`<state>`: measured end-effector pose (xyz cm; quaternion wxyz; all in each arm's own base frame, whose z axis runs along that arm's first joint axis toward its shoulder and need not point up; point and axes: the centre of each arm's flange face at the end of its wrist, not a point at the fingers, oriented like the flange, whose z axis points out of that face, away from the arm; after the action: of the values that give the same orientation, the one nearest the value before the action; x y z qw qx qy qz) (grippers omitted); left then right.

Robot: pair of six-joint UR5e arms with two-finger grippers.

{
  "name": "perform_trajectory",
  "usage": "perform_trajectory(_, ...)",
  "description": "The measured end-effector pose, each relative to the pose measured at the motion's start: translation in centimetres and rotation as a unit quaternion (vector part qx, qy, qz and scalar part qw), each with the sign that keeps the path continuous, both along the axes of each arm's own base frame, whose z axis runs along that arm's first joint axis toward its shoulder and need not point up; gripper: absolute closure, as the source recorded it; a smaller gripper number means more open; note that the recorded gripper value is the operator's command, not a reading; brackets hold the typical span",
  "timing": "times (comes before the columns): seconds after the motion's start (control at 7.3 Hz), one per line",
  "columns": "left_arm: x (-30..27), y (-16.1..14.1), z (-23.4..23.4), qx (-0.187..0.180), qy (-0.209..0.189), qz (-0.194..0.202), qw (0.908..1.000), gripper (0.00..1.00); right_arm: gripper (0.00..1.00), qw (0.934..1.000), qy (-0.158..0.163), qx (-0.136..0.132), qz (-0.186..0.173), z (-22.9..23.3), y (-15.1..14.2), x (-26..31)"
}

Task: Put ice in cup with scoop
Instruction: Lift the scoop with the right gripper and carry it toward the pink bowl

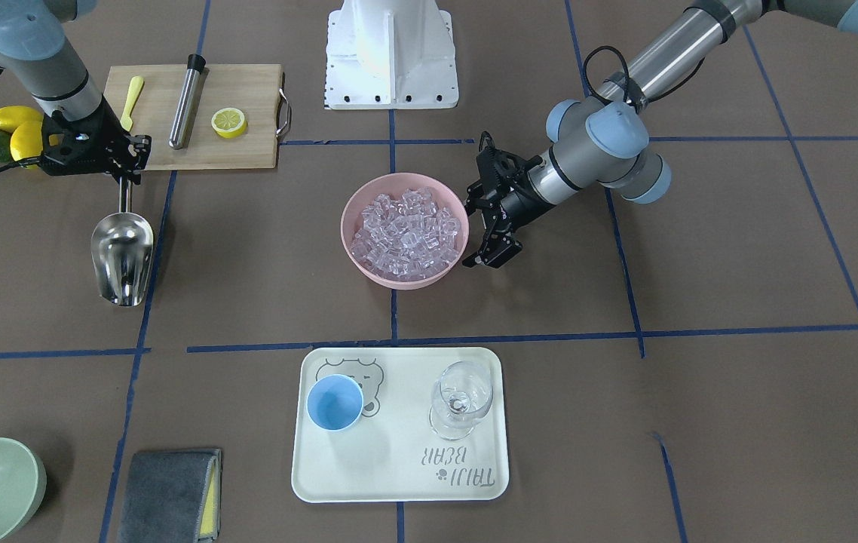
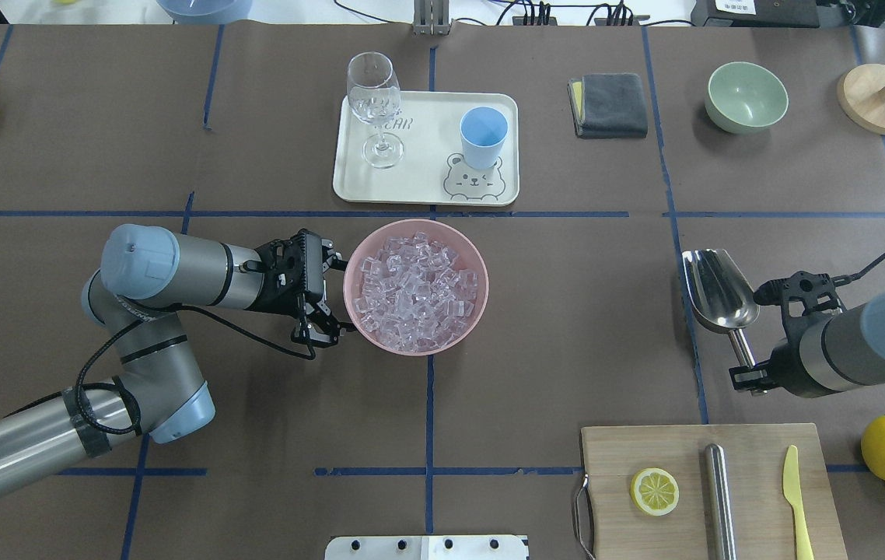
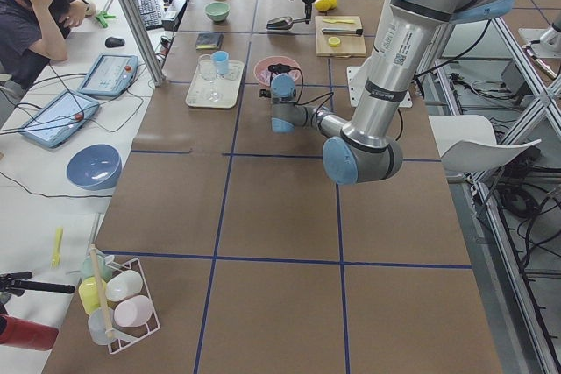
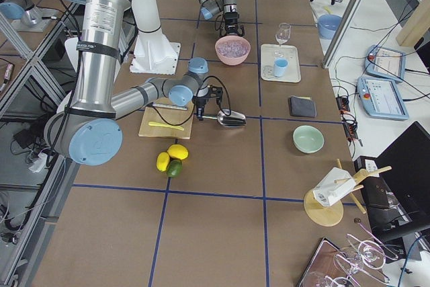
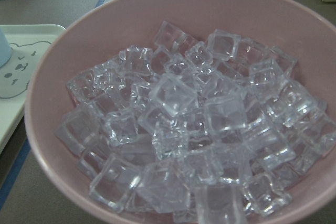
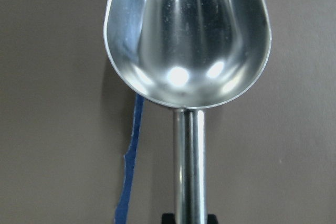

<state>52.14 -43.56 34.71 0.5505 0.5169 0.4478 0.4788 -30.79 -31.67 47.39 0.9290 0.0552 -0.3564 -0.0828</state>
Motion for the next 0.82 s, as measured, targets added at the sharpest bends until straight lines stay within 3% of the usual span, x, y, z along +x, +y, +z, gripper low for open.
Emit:
perform_trajectory(0.14,0.0,0.0,0.0,0.000,0.000,0.000,1.0000,0.00,1.00,0.9970,0.000,0.061,-0.047,-0.7,-0.7,0.9)
perform_trajectory(0.27,-0.1,0.0,0.0,0.001,0.002,0.000,1.0000,0.00,1.00,0.9866,0.004,0.126,-0.103,-1.2,-1.4,1.7)
perform_trajectory(0.41,-0.2,0.1,0.1,0.002,0.003,0.000,1.0000,0.00,1.00,0.9712,0.009,0.181,-0.155,-1.6,-1.9,2.1)
perform_trajectory(0.68,-0.2,0.1,0.1,0.002,0.005,0.000,1.0000,0.00,1.00,0.9404,0.020,0.245,-0.235,-3.6,-4.0,2.6)
perform_trajectory(0.82,-0.2,0.1,0.2,0.002,0.005,0.000,1.0000,0.00,1.00,0.9312,0.026,0.252,-0.262,-6.3,-5.6,2.8)
